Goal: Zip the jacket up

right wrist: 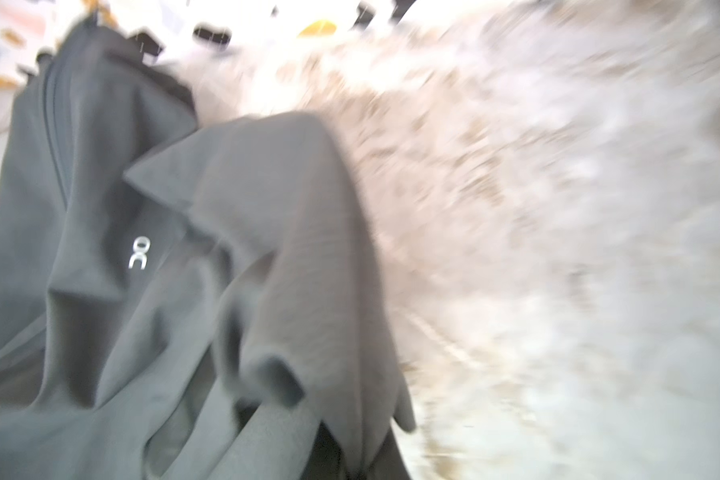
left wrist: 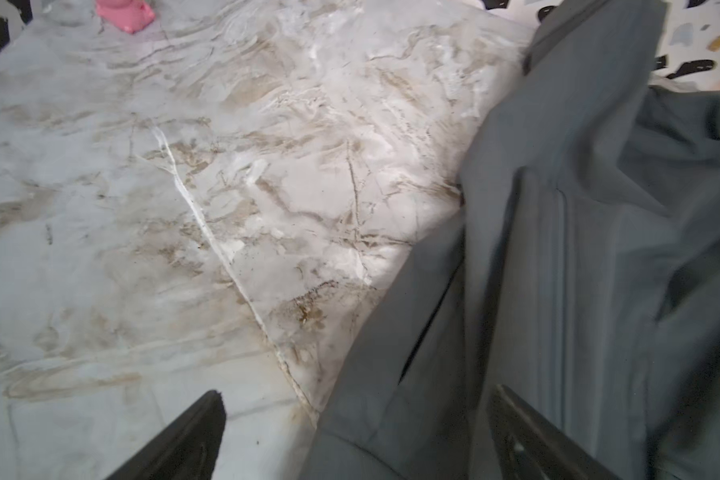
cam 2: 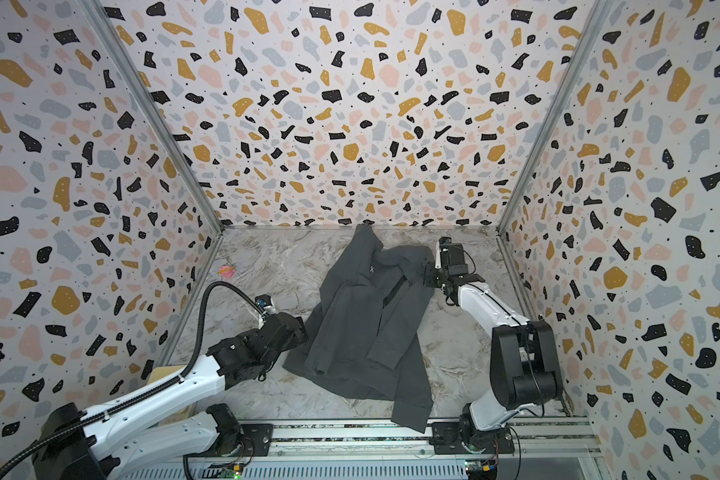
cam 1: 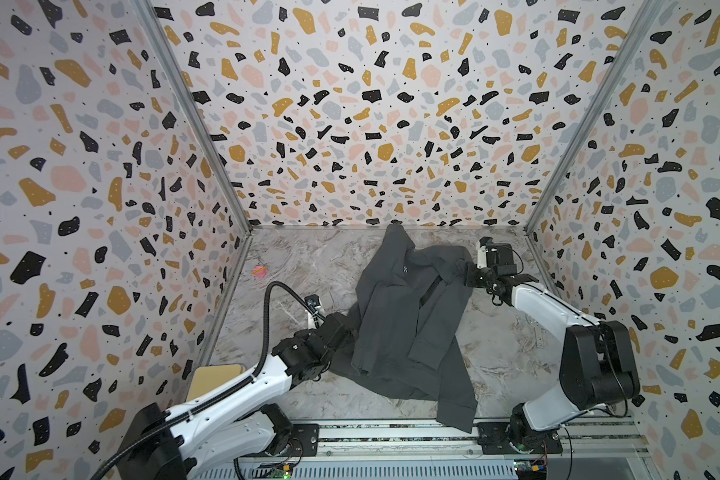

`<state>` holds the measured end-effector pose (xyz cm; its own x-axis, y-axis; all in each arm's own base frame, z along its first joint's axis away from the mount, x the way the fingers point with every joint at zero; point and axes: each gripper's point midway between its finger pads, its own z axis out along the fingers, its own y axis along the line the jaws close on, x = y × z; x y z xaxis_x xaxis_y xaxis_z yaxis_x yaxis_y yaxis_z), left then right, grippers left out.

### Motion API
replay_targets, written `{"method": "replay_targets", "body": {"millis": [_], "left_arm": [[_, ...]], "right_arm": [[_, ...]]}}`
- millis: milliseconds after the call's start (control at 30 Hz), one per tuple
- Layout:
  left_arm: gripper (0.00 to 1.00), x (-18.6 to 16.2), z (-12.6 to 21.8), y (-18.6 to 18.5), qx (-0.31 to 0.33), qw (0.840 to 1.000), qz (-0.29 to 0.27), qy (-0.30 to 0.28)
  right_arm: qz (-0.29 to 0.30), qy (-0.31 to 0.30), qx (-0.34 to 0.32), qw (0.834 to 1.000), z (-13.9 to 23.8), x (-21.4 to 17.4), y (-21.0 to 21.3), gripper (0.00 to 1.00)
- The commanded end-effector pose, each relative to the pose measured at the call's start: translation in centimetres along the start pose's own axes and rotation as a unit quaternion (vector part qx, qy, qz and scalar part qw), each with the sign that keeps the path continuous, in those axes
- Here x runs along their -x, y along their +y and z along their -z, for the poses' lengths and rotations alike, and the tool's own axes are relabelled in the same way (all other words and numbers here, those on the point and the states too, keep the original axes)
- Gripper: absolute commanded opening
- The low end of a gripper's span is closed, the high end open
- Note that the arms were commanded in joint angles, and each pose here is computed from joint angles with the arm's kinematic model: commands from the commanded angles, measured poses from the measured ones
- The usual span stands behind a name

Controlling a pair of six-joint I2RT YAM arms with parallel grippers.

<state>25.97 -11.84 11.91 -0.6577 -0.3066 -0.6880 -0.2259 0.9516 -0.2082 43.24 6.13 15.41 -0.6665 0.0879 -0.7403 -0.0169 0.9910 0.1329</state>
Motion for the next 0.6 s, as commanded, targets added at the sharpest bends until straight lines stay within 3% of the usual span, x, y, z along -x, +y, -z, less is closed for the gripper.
{"method": "replay_targets", "body": {"millis": [0,233,300,333,367,400,567], "left_arm": [[0.96,-0.8,-2.7,-3.0,-0.072,0.996,0.020,0.038],[0.91,-2.5,-6.4,-7.0,-0.108,0.990,0.027,0.087],[0.88,-3.0,-7.1,-7.6,-0.118,0.988,0.036,0.094],[0.85,-3.2,-7.4,-7.9,-0.122,0.987,0.046,0.097],[0.83,-3.4,-7.7,-8.1,-0.126,0.986,0.049,0.100],[0.80,-3.7,-8.0,-8.3,-0.129,0.985,0.052,0.103],[0.55,-5.1,-9.2,-9.6,-0.157,0.978,0.062,0.124]], "right_arm": [[0.011,-0.016,-0.072,0.997,2.3,0.9,-3.9,0.00],[0.002,-0.024,-0.152,0.988,4.5,0.7,-8.3,0.00],[-0.002,-0.026,-0.156,0.987,5.1,1.1,-8.5,0.11],[-0.005,-0.025,-0.147,0.989,5.2,1.3,-8.1,0.26],[-0.013,-0.022,-0.117,0.993,5.2,1.4,-7.1,0.45],[-0.019,-0.018,-0.083,0.996,5.1,1.5,-6.0,0.53],[-0.061,0.019,0.107,0.992,4.4,-0.4,1.6,0.66]]}}
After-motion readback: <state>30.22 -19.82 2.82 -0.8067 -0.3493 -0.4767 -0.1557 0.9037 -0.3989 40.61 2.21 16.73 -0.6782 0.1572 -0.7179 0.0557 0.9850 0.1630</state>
